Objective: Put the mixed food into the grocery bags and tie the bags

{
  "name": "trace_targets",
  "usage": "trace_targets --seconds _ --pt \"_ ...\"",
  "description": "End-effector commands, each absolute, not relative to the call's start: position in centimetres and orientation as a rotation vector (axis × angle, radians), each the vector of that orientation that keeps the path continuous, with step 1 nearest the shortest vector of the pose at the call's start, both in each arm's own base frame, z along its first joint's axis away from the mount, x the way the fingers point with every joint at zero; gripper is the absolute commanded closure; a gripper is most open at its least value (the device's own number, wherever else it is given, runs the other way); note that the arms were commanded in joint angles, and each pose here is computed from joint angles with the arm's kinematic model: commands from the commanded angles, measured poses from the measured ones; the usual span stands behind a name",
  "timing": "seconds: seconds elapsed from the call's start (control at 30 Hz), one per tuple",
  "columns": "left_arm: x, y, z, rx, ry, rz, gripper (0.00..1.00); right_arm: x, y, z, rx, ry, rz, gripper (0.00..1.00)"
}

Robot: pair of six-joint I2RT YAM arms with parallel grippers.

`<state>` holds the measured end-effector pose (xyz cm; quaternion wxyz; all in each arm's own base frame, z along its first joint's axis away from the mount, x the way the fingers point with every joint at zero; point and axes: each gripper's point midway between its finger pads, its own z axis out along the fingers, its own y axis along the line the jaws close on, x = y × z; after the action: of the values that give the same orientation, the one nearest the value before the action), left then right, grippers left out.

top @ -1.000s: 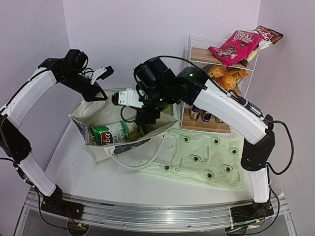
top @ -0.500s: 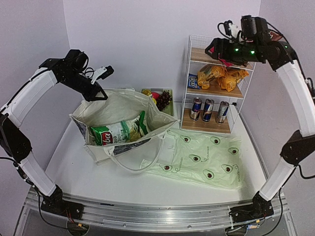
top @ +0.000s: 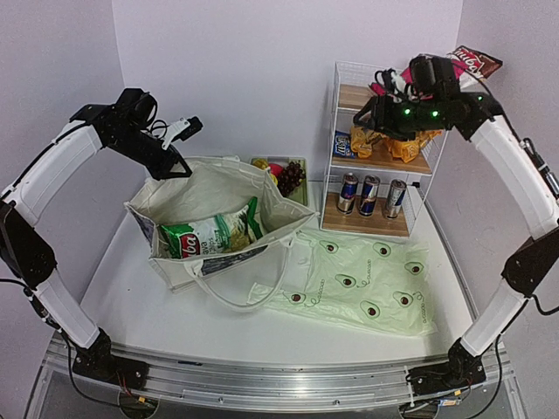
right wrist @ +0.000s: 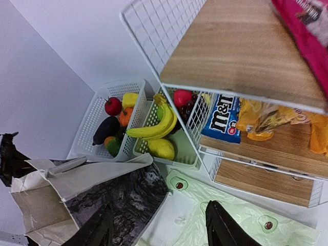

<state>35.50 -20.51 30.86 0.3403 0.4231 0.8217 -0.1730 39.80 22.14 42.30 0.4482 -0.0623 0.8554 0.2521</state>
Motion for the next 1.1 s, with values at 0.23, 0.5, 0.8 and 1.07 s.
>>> trace_targets --seconds 0.23,0.5,0.8,1.07 --pt "35.7 -21.0 32.2 1.101 2.058 -0.467 1.0 42.1 19.0 37.5 0.058 1.919 0.504 0.45" --pt "35.7 -21.1 32.7 1.099 2.041 -0.472 1.0 46.3 17.3 37.5 0.241 1.713 0.475 0.38" --pt "35.4 -21.1 33.2 1.1 2.027 -0.476 1.0 50.1 17.4 38.2 0.332 1.556 0.475 0.37" --pt "35.2 -21.1 33.6 1.1 2.016 -0.484 1.0 51.6 15.3 36.3 0.492 1.454 0.405 0.35"
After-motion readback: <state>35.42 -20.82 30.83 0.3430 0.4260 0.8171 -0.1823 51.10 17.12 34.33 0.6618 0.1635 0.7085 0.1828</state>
